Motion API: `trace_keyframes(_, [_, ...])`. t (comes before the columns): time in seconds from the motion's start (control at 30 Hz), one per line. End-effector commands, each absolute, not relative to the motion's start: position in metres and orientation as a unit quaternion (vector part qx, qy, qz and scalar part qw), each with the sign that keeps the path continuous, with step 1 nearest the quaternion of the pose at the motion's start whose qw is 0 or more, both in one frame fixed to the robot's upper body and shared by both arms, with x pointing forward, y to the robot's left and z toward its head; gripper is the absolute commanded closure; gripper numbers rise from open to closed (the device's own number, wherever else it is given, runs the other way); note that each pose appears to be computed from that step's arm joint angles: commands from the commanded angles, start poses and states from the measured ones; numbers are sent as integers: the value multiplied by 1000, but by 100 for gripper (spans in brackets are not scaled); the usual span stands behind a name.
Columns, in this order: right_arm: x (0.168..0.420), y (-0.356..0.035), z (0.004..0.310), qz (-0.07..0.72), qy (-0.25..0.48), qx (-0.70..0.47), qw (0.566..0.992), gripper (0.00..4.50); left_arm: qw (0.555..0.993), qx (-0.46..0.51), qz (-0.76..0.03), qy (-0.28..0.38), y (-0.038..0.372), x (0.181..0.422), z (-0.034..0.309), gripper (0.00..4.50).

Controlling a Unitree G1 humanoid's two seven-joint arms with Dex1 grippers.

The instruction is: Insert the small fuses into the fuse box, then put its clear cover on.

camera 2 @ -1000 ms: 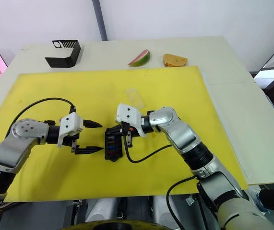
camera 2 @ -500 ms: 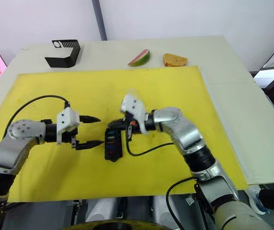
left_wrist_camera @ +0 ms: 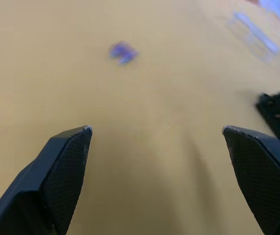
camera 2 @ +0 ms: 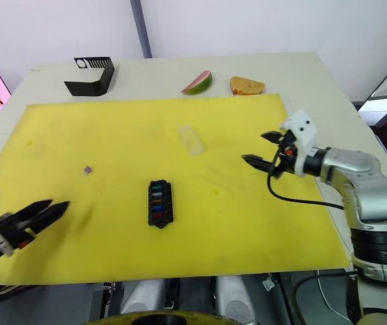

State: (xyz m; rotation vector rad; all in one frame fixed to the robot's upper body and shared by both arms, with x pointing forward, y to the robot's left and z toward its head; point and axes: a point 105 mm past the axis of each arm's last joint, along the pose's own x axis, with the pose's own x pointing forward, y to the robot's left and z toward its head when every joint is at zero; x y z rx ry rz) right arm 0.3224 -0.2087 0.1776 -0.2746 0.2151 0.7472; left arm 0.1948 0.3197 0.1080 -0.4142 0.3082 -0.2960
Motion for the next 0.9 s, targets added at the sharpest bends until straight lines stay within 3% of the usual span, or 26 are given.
trace_keyframes(0.03, [324, -210, 194, 358, 66, -140, 921, 7, 950, -240, -151, 133, 329, 184, 129, 0])
trace_keyframes(0.13, [325, -200, 198, 371, 47, -118, 920, 7, 941, -251, -171, 152, 323, 183, 128, 0])
trace_keyframes(0.27, [314, -144, 213, 459, 3, -72, 885, 7, 927, -234, -216, 199, 312, 204, 120, 0])
trace_keyframes(0.43, [303, -93, 249, 542, -56, 8, 839, 7, 886, -348, -230, 203, 317, 236, 136, 0])
trace_keyframes(0.67, [295, -40, 252, 623, -68, -55, 777, 7, 830, -461, -232, 211, 325, 268, 149, 0])
trace_keyframes(0.73, [295, -25, 244, 636, -70, -86, 764, 7, 820, -469, -221, 244, 322, 274, 138, 0])
trace_keyframes(0.9, [305, -3, 230, 621, -86, -154, 764, 7, 806, -482, -221, 264, 317, 283, 130, 0])
